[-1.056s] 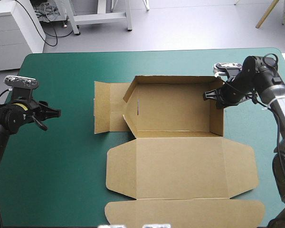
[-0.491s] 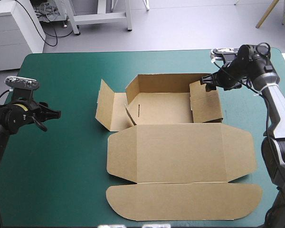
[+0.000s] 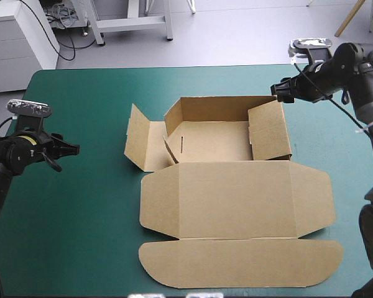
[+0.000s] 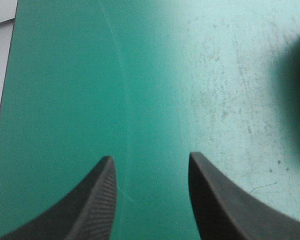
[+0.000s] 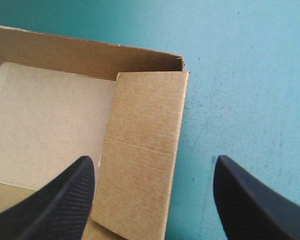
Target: Fold the box
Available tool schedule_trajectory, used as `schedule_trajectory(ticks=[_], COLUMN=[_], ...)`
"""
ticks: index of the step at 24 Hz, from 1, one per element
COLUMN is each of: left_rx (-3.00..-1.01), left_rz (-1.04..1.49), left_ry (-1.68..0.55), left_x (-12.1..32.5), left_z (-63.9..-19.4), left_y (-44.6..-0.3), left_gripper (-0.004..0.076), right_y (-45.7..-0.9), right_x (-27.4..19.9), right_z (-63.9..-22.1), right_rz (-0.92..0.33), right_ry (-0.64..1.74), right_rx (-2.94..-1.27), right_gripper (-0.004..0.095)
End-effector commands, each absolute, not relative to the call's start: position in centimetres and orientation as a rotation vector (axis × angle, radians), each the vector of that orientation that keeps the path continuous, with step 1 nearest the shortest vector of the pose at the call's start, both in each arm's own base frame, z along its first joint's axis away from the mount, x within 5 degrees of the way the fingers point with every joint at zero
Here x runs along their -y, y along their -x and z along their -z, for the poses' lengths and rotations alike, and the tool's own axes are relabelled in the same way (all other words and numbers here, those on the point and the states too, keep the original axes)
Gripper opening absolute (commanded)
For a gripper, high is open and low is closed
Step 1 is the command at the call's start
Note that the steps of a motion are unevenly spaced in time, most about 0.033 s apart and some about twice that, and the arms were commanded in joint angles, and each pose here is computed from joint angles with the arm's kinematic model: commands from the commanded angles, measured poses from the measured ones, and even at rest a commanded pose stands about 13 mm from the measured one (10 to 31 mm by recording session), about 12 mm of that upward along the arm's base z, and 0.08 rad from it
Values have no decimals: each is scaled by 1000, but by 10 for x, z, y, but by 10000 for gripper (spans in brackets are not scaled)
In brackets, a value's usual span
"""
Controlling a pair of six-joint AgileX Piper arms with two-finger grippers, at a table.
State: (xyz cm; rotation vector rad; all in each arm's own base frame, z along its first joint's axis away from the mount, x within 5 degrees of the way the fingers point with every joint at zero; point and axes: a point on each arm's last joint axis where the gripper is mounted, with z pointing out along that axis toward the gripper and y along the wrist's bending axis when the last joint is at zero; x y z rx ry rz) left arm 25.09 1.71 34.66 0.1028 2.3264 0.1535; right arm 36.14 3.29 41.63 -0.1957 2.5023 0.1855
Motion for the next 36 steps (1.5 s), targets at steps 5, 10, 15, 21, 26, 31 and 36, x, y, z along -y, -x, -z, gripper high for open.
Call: schedule_trajectory(ticks=[5,10,15,21,26,31,36], left_rx=[-2215,-2215,-2220,-2225,-2221,-2221,-2221], left_rz=[-144,-143,-143,-137,-136,-138,-138], left_ry=[-87,-84,-88,-83,-84,-87,-87], left_x=[-16,-16,-16,-16,-16,-16,-16], left_z=[-366,-366,-366,-365,-366,-366,-366], left_y=[-249,-249,-249,-249,-249,-249,-249], left_gripper=[324,324,324,324,324,324,324], right_y=[-270,-258,-302,-354,-379,-397,-405], right_x=[-39,-61,-63,-46,-44,-49,-49], right_z=[-481,-456,-427,-372,-337,-313,-299], right_rz=[-95,-31,-34,-67,-118,-173,-162], right_ry=[224,256,227,158,168,152,143], right_rx=[-2291,-2358,-2405,-2556,-2635,-2649,-2668], right_gripper=[598,598,610,610,609,601,484])
